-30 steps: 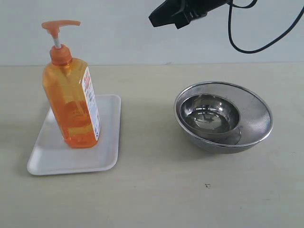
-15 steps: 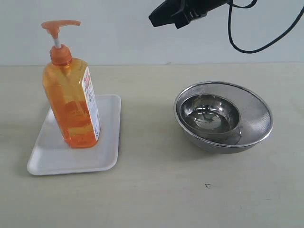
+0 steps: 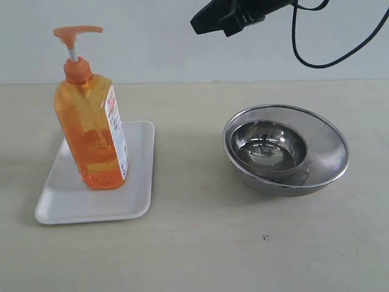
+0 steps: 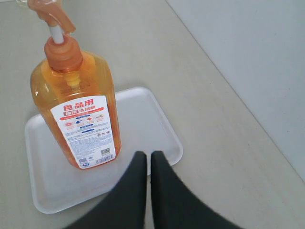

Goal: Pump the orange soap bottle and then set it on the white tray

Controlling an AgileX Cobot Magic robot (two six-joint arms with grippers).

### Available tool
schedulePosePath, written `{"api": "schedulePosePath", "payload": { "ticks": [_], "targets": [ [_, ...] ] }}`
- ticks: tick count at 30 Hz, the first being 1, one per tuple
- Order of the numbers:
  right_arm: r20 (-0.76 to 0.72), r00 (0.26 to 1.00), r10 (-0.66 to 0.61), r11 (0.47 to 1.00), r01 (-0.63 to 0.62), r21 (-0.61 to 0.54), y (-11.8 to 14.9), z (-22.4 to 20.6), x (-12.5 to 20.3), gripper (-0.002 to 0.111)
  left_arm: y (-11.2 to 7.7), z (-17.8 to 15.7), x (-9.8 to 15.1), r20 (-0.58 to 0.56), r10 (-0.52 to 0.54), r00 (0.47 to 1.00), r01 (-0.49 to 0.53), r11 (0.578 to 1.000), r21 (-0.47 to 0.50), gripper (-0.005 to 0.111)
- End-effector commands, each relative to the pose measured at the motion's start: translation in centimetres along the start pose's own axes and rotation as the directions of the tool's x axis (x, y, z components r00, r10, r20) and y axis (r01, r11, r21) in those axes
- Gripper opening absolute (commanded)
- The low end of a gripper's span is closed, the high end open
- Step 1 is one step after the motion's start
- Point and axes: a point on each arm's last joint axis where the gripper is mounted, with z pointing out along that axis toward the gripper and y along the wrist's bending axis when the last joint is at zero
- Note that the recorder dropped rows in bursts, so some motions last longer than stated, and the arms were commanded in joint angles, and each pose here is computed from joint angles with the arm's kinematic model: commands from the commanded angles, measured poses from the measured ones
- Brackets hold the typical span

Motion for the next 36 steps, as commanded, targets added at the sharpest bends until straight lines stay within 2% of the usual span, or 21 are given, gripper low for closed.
{"api": "schedulePosePath", "payload": {
  "ticks": [1, 14, 18, 25, 33, 36],
  "targets": [
    [0.009, 1.0, -0.01, 1.0, 0.01, 0.013, 0.0, -0.6, -0.4, 0.0, 0.1, 0.0, 0.2, -0.014, -0.019, 1.0, 0.019, 1.0, -0.01, 0.005],
    [0.009, 1.0, -0.01, 1.0, 0.01, 0.013, 0.0, -0.6, -0.4, 0.0, 0.1, -0.3, 0.3, -0.03, -0.066, 0.997, 0.066, 0.998, -0.011, 0.005],
    [0.009, 1.0, -0.01, 1.0, 0.01, 0.013, 0.0, -0.6, -0.4, 0.0, 0.0, -1.2, 0.2, -0.058, -0.111, 0.992, 0.11, 0.994, -0.017, 0.005],
    [0.013, 1.0, -0.011, 0.999, 0.01, 0.033, -0.2, -0.6, -0.4, 0.0, -0.3, -2.9, -0.4, -0.016, -0.106, 0.994, 0.107, 0.994, 0.013, 0.005],
    [0.013, 1.0, -0.011, 0.999, 0.01, 0.033, -0.2, -0.6, -0.4, 0.0, -1.4, -5.1, 1.9, 0.036, -0.196, 0.98, 0.195, 0.98, 0.033, 0.005],
    [0.013, 1.0, -0.011, 0.999, 0.01, 0.036, -0.2, -0.6, -0.4, 0.0, -1.5, -5.5, 2.4, 0.045, -0.199, 0.979, 0.197, 0.98, 0.033, 0.005]
  ]
}}
